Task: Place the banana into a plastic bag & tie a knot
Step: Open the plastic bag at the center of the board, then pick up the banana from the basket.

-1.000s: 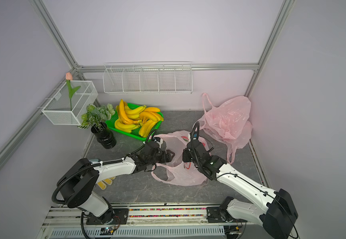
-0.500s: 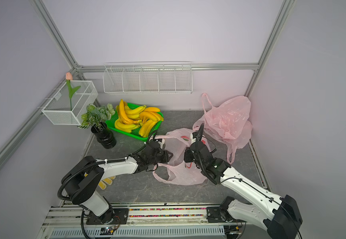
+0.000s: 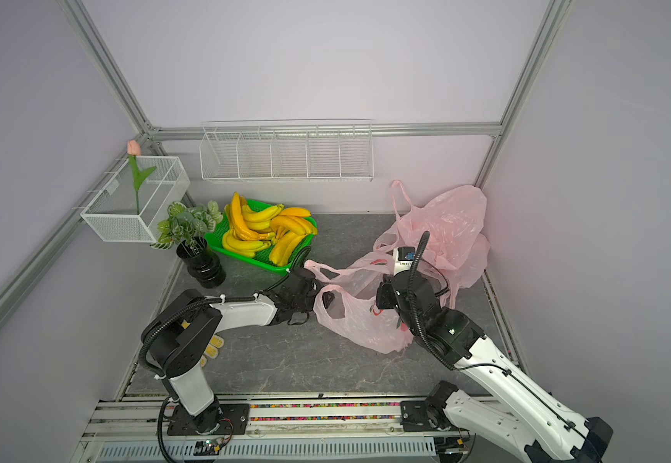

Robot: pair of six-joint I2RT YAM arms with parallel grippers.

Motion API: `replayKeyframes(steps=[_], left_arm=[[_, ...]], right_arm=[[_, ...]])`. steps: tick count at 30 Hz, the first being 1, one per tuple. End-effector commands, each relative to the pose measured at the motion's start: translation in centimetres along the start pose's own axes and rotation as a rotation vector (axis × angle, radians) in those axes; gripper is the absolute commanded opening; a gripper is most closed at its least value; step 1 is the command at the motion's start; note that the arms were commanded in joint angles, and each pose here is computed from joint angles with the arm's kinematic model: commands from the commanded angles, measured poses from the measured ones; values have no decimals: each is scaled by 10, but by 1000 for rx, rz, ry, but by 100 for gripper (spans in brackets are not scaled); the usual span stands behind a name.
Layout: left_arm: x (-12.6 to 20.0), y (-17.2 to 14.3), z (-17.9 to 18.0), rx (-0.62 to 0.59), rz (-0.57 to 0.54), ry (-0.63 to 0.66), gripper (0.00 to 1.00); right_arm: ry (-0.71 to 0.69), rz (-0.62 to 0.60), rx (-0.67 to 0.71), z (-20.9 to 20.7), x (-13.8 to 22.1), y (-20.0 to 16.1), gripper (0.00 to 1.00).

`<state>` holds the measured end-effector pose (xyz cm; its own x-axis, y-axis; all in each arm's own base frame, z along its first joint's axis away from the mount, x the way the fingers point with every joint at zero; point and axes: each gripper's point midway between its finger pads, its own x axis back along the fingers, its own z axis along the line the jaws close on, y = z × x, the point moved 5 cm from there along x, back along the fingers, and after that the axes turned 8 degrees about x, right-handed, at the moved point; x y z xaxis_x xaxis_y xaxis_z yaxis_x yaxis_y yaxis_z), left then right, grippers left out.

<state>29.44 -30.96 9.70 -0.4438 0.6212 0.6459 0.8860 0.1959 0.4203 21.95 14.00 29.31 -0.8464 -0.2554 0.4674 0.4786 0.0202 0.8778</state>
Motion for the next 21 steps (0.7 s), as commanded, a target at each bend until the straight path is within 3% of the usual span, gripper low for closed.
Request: replayKeyframes(steps=[1,8,13,16,21], left_arm=[[21,16,-24,-50,-34,-20,51],[90,19,-28,-158,-64,52,86],[141,36,-25,-159,-182,141,91],[168,64,-21,-117,-293,213,92],[202,130,15,-5,-470,572,92]], right_arm=[[-52,53,40,-5,-13,-14,7],[-152,175,41,-26,-44,-30,7],[-144,184,30,-29,-54,-35,7],[-114,191,20,-25,-59,-38,7],[-60,203,-4,-19,-64,-49,7]])
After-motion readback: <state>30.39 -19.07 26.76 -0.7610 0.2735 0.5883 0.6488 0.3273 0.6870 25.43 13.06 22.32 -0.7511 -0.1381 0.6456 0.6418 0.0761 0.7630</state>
